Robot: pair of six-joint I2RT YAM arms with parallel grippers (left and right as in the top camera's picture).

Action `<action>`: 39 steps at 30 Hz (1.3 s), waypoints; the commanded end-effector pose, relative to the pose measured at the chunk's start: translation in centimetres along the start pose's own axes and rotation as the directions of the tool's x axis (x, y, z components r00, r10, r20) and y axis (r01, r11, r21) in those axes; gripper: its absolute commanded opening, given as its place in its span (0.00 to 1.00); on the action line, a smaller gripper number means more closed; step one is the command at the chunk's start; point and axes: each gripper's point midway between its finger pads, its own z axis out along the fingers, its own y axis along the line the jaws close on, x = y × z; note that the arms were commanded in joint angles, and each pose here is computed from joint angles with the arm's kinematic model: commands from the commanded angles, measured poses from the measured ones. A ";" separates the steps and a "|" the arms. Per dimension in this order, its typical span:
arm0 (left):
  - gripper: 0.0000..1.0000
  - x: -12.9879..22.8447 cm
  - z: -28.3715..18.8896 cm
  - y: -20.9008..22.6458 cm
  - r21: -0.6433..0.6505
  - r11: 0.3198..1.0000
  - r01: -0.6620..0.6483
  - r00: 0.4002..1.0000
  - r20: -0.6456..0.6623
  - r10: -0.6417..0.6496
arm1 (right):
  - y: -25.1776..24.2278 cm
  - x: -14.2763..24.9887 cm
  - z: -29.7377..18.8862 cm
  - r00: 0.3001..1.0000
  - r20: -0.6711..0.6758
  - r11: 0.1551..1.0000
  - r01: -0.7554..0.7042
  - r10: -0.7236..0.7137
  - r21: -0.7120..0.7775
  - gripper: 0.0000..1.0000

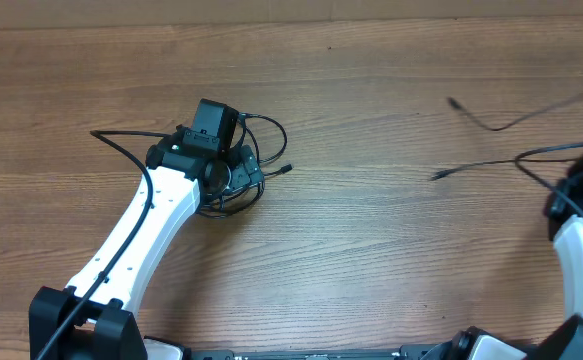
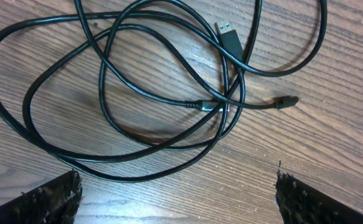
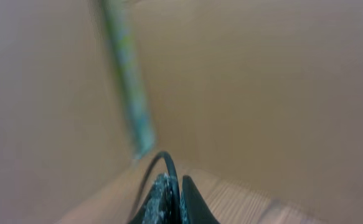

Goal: Untangle cables

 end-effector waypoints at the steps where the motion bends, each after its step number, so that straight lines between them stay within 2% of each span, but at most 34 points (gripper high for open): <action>1: 1.00 -0.6 -0.4 -0.2 0.001 1.000 -0.001 1.000 0.026 0.001 | -6.3 -5.8 2.0 0.982 0.164 0.979 0.063 -0.096 0.194 0.04; 4: 1.00 -0.6 -0.4 -0.2 0.001 1.000 -0.001 1.000 0.026 0.001 | -9.8 -8.4 4.3 0.971 0.171 0.960 0.119 -0.166 0.254 0.04; 8: 1.00 -0.6 -0.4 -0.2 0.001 1.000 -0.001 1.000 0.026 0.001 | -11.4 -5.0 7.8 0.981 0.004 0.963 0.191 -0.195 0.191 0.04; 12: 1.00 -0.6 -0.4 -0.2 0.001 1.000 -0.001 1.000 0.026 0.001 | -12.3 3.7 10.3 0.956 -0.204 0.958 0.245 -0.212 0.151 0.04; 14: 1.00 -0.6 -0.4 -0.2 0.001 1.000 -0.001 1.000 0.026 0.001 | -13.0 8.3 10.7 0.923 -0.317 0.952 0.271 -0.216 0.140 0.04; 15: 1.00 -0.6 -0.4 -0.2 0.001 1.000 -0.001 1.000 0.026 0.001 | -13.6 12.0 10.6 0.887 -0.409 0.948 0.290 -0.215 0.129 0.04; 19: 1.00 -0.6 -0.4 -0.2 0.001 1.000 -0.001 1.000 0.026 0.001 | -14.4 15.7 10.0 0.855 -0.498 0.955 0.253 -0.147 0.153 0.04; 20: 1.00 -0.6 -0.4 -0.2 0.001 1.000 -0.001 1.000 0.026 0.001 | -14.8 15.8 9.9 0.860 -0.500 0.959 0.220 -0.103 0.180 0.08; 21: 1.00 -0.6 -0.4 -0.2 0.001 1.000 -0.001 1.000 0.026 0.001 | -15.6 15.7 9.8 0.870 -0.490 0.958 0.179 -0.048 0.224 0.20; 24: 1.00 -0.6 -0.4 -0.2 0.001 1.000 -0.001 1.000 0.026 0.001 | -16.1 15.8 9.3 0.861 -0.508 0.950 0.187 -0.035 0.250 0.21; 26: 1.00 -0.6 -0.4 -0.2 0.001 1.000 -0.001 1.000 0.026 0.001 | -16.6 15.8 8.6 0.847 -0.530 0.939 0.211 -0.037 0.272 0.40; 28: 1.00 -0.6 -0.4 -0.2 0.001 1.000 -0.001 1.000 0.026 0.001 | -16.8 15.3 7.9 0.837 -0.546 0.934 0.222 -0.036 0.280 0.79; 29: 1.00 -0.6 -0.4 -0.2 0.001 1.000 -0.001 1.000 0.026 0.001 | -16.7 15.0 7.7 0.836 -0.548 0.934 0.222 -0.034 0.280 0.83; 31: 0.99 -0.6 -0.4 -0.2 0.001 1.000 -0.001 1.000 0.026 0.001 | -16.3 12.3 7.0 0.857 -0.515 0.937 0.201 -0.027 0.285 0.81; 32: 1.00 -0.6 -0.4 -0.2 0.001 1.000 -0.001 1.000 0.026 0.001 | -16.1 11.0 6.8 0.869 -0.494 0.939 0.193 -0.028 0.286 0.69; 33: 0.99 -0.6 -0.4 -0.2 0.001 1.000 -0.001 1.000 0.026 0.001 | -15.5 8.7 6.5 0.891 -0.452 0.943 0.176 -0.030 0.284 0.45; 34: 1.00 -0.6 -0.4 -0.2 0.001 1.000 -0.001 1.000 0.026 0.001 | -15.4 8.2 6.4 0.896 -0.443 0.943 0.172 -0.030 0.283 0.39; 35: 1.00 -0.6 -0.4 -0.2 0.001 1.000 -0.001 1.000 0.026 0.001 | -14.9 6.3 6.0 0.914 -0.404 0.948 0.156 -0.032 0.279 0.35; 37: 1.00 -0.6 -0.4 -0.2 0.001 1.000 -0.001 1.000 0.026 0.001 | -14.0 3.3 5.3 0.938 -0.345 0.954 0.132 -0.033 0.269 0.39; 39: 1.00 -0.6 -0.4 -0.2 0.001 1.000 -0.001 1.000 0.026 0.001 | -12.9 0.3 4.3 0.958 -0.284 0.962 0.109 -0.034 0.251 0.35</action>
